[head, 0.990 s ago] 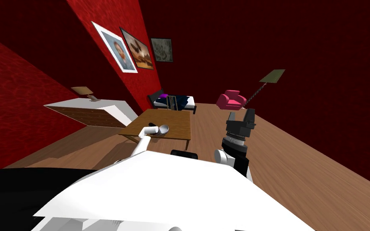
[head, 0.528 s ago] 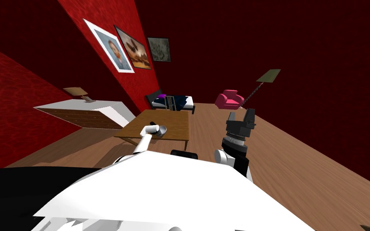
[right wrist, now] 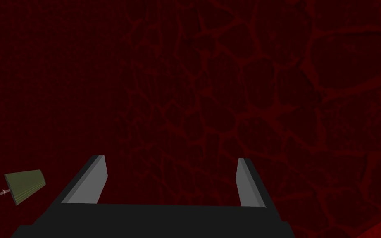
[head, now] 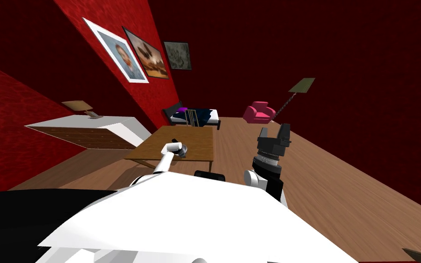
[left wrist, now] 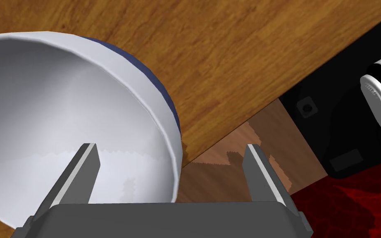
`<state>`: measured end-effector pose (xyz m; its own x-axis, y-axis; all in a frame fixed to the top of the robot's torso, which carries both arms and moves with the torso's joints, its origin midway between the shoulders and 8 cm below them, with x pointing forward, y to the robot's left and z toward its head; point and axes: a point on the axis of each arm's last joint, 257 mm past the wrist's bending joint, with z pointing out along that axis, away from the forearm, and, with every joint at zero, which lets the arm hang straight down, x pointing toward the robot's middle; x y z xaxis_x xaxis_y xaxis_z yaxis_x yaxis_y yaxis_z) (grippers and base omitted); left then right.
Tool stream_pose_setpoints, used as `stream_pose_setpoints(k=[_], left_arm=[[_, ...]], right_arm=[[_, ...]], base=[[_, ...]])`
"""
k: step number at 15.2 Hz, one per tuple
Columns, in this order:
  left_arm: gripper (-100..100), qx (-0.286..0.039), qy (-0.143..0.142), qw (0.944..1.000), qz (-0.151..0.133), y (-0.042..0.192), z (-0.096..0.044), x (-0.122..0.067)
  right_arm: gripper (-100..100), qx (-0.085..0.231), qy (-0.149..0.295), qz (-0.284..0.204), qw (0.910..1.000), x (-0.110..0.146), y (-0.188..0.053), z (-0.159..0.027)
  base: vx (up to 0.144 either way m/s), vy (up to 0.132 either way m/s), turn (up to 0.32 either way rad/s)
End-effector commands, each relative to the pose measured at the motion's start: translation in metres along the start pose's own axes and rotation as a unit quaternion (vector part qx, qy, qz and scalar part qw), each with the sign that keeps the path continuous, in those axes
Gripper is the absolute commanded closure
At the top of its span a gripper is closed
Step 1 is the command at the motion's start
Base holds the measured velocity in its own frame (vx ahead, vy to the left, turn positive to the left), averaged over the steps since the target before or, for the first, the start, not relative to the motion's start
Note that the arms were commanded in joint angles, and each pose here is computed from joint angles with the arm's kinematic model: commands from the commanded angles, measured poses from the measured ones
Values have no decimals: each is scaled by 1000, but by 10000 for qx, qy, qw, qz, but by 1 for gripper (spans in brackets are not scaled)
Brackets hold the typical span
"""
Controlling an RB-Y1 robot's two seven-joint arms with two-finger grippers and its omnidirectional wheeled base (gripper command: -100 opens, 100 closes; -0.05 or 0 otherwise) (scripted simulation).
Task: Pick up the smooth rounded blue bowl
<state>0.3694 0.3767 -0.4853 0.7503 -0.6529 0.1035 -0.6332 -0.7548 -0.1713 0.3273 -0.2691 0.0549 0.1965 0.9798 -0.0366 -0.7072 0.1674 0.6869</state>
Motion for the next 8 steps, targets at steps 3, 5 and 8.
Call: stream_pose_setpoints(k=[3, 5, 8], left_arm=[[-100, 23, 17, 10000, -49, 6, 13, -4], [100, 19, 15, 10000, -39, 5, 9, -3], [100, 10, 13, 10000, -36, 5, 10, -3]], right_arm=[[0, 0, 0, 0, 10000, 0, 0, 0], [0, 0, 0, 0, 10000, 0, 0, 0], [0, 0, 0, 0, 10000, 0, 0, 0]], base=[[13, 32, -33], [7, 14, -6], [0, 0, 0]])
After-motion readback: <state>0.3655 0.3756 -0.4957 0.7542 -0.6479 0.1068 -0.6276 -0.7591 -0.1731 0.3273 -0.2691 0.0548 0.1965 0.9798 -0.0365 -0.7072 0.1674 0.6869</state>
